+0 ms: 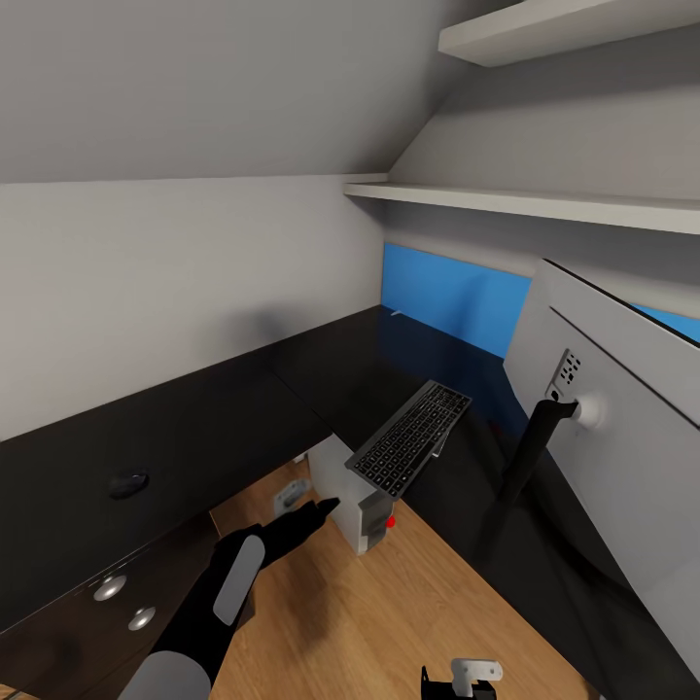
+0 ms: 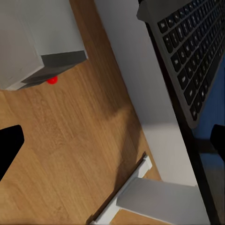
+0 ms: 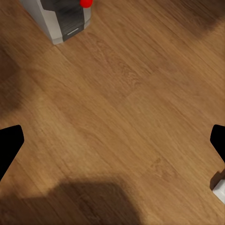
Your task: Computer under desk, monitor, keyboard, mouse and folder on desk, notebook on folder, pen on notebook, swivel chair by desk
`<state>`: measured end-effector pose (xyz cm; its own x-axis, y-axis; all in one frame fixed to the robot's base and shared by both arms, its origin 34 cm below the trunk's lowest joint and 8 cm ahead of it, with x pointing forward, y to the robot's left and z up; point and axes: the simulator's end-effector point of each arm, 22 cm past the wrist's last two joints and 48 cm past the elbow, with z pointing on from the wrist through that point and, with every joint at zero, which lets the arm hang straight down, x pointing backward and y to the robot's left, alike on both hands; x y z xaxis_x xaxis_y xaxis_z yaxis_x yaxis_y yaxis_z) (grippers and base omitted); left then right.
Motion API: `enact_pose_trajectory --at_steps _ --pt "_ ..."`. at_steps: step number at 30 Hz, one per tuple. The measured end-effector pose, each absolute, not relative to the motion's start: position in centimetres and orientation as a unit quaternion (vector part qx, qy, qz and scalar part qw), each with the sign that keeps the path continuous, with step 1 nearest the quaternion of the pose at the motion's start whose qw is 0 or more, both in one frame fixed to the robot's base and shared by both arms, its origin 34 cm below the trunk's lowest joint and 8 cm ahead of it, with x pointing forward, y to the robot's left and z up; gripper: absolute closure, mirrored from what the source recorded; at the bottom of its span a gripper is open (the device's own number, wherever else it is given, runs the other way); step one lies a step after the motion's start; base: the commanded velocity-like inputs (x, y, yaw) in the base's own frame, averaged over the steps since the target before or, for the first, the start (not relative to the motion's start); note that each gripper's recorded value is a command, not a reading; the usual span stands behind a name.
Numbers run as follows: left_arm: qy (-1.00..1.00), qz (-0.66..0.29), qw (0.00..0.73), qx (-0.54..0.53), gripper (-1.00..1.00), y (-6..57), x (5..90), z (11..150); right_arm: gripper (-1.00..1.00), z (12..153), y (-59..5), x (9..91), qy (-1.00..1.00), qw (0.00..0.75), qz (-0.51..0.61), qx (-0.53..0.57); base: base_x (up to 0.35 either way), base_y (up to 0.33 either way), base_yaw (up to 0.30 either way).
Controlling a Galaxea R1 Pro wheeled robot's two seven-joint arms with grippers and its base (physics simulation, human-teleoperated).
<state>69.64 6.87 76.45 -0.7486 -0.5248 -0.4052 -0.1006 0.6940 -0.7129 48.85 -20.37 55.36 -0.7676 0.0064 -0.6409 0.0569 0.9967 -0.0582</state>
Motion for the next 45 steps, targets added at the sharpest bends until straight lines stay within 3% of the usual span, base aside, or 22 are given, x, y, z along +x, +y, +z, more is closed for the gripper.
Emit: enact_pose_trajectory --at_steps 45 --pt "0.871 -0.359 0.282 -0.181 -1.00 6.2 68.3 74.7 -1.00 55.4 -20.2 48.9 0.939 0.341 -0.036 0.015 0.031 -0.047 0.000"
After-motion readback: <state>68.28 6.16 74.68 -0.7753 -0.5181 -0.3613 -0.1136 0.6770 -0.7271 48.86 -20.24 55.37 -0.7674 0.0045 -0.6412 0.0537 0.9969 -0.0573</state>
